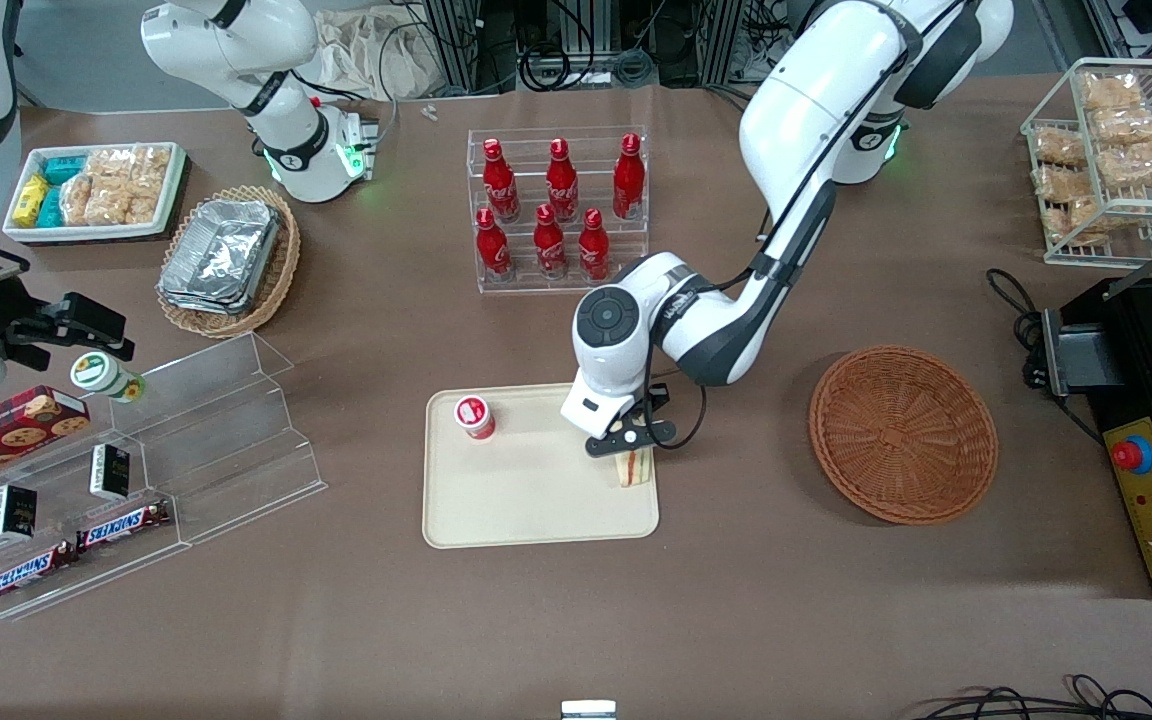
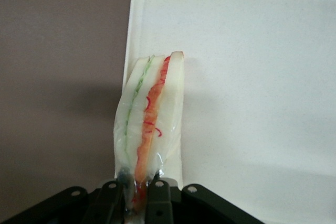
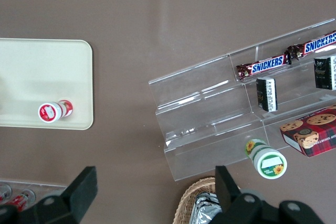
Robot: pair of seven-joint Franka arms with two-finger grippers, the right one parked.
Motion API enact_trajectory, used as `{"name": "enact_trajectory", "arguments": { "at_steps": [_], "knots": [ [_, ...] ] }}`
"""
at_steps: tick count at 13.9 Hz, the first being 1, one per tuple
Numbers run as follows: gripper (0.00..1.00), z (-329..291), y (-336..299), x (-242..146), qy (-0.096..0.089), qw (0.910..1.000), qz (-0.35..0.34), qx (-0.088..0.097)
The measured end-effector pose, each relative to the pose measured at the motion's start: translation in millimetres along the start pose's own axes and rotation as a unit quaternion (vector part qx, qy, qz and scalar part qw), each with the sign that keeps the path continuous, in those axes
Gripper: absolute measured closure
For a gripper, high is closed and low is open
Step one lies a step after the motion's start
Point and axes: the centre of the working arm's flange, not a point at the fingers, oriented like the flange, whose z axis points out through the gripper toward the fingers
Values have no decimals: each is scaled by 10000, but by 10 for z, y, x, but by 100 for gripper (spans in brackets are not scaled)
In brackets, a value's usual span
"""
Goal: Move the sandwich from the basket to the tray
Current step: 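Lower the sandwich onto the cream tray beside the red-capped cup, then open the left gripper and release the sandwich on the tray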
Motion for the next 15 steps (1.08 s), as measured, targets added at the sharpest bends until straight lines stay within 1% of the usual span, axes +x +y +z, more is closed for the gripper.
{"name": "enact_trajectory", "arguments": {
  "at_steps": [2,5,6,7,8,9,10,11,13,15],
  "knots": [
    [81,-1,31,-25,86,9999,94,34],
    [52,15,23,-12,106,9999,97,52],
    [41,13,11,9,116,9999,81,53],
    [33,-9,3,40,138,9999,60,40],
    [22,-61,1,81,170,9998,33,18],
    [13,-141,-8,125,189,9998,-9,9],
    [1,-258,-41,181,177,9998,-98,18],
    [0,-423,-115,269,136,9996,-238,13],
    [0,-881,-370,503,35,9988,-480,-87],
    [0,-1374,-793,728,-242,9986,-455,-118]
  ]
}}
